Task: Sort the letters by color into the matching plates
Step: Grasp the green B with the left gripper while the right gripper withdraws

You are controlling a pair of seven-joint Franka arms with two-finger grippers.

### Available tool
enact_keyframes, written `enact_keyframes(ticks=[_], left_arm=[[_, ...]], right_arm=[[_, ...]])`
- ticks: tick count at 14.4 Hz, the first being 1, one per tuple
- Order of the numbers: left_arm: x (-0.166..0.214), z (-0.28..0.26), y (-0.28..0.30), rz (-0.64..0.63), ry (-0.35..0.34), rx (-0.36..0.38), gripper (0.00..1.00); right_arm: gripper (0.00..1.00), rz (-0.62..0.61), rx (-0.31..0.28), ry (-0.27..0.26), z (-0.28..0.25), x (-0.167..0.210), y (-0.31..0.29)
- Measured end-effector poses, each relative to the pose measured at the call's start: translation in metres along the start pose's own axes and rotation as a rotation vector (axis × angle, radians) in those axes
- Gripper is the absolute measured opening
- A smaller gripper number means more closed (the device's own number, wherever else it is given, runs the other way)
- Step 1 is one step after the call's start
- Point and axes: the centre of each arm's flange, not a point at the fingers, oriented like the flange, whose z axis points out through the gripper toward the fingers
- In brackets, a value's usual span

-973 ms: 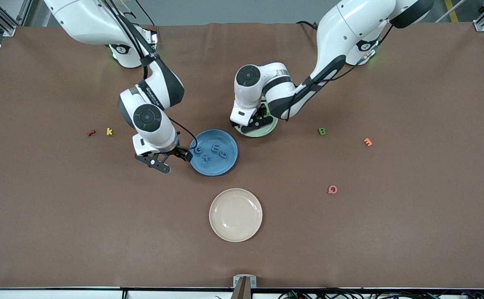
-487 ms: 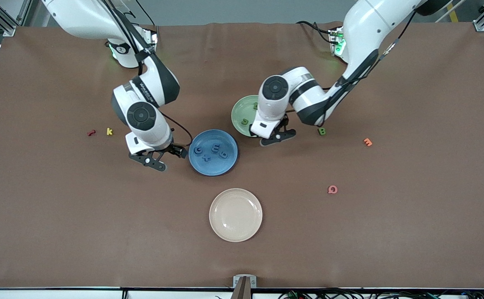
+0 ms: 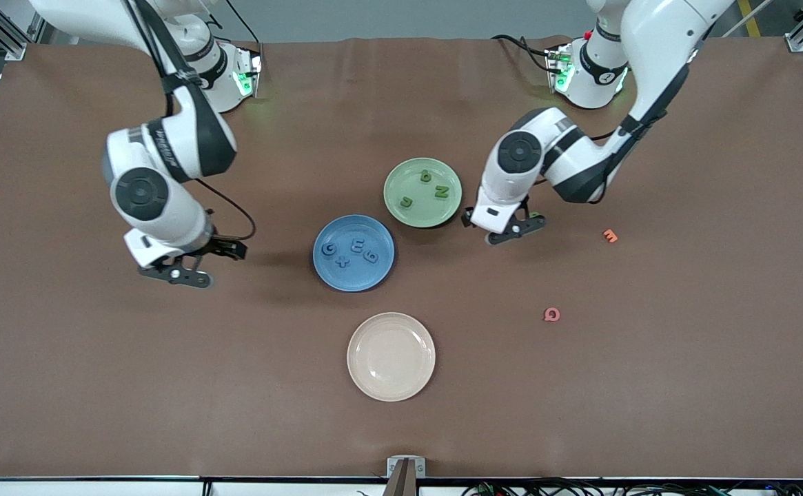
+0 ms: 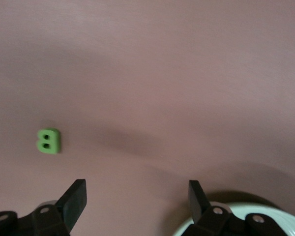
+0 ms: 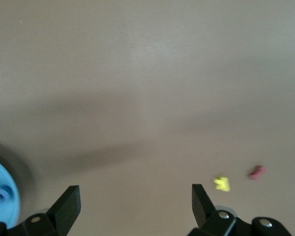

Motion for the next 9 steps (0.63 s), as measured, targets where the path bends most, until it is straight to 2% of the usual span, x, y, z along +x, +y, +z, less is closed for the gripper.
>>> enact_keyframes(ticks=[4,9], left_arm=[[0.013,0.023,-0.047,-0.051,0.008,-0.058,0.92],[0.004,0.046,-0.080,-0.007,0.042,-0.042,0.92]], right_arm=[[1.00,-0.102,-0.009,-0.071,-0.065,0.002,0.062],[1.00,-0.183,0.009,-0.100,-0.121,0.009,0.125]])
